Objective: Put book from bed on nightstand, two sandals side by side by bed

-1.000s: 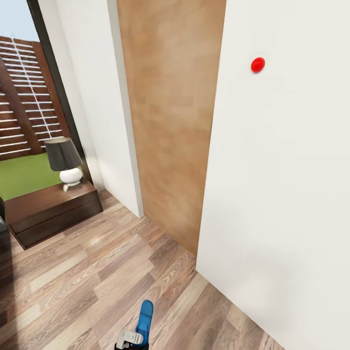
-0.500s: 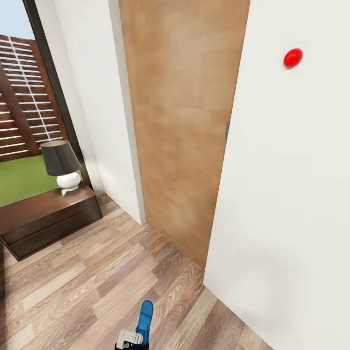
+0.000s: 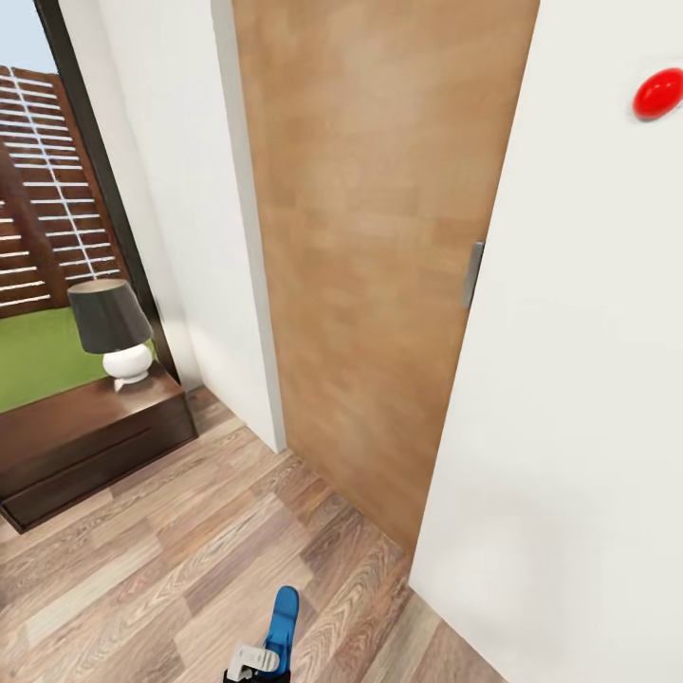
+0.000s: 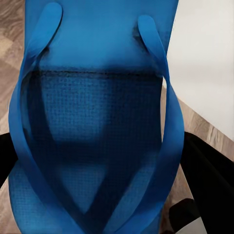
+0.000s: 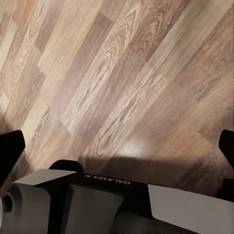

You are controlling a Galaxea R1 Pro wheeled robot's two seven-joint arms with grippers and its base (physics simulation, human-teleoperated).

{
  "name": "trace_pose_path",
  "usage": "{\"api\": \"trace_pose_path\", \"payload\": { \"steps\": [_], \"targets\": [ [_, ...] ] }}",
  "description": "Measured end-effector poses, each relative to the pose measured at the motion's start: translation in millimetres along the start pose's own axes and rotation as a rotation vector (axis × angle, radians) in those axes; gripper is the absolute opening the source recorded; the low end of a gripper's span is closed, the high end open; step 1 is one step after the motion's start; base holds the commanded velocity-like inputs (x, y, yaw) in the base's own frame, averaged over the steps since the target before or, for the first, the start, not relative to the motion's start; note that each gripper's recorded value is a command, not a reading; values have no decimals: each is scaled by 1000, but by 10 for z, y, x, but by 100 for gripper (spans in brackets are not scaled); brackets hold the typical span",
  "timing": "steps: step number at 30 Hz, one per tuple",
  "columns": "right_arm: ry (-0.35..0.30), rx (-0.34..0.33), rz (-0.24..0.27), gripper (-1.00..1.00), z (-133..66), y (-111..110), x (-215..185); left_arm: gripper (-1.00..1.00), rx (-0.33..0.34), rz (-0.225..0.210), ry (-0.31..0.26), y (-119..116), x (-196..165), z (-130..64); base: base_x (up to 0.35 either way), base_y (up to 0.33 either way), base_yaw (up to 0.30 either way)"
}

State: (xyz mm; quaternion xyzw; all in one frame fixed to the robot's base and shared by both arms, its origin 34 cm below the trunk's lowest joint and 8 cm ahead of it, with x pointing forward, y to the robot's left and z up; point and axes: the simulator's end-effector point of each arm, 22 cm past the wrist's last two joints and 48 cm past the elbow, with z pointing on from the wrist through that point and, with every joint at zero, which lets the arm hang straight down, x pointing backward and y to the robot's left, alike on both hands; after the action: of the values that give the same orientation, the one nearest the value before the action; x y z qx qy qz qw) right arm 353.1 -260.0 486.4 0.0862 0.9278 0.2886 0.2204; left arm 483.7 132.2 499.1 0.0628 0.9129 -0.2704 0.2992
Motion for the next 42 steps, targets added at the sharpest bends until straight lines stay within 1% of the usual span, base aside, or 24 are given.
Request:
{"api": "trace_pose_path", "payload": {
  "steps": [4,9,26,32,42],
  "targets": [
    [0,-1,0,100,3,5,2,-100,0,0,0,0,1,1,259,1,-17],
    [0,-1,1,100,4,3,2,-100,0,-1,0,0,-2,3,96,0,-174],
    [0,0,1,100,2,-1,1,-100,1,0,1,-5,1,6,2,0,-278],
    [0,-1,1,100,4,4,3,-100,1,0,0,-3,0,4,138,0,-282],
    [0,-2,2,100,9,10,5,-100,1,0,0,-5,-3,6,11,0,-282]
  ]
}}
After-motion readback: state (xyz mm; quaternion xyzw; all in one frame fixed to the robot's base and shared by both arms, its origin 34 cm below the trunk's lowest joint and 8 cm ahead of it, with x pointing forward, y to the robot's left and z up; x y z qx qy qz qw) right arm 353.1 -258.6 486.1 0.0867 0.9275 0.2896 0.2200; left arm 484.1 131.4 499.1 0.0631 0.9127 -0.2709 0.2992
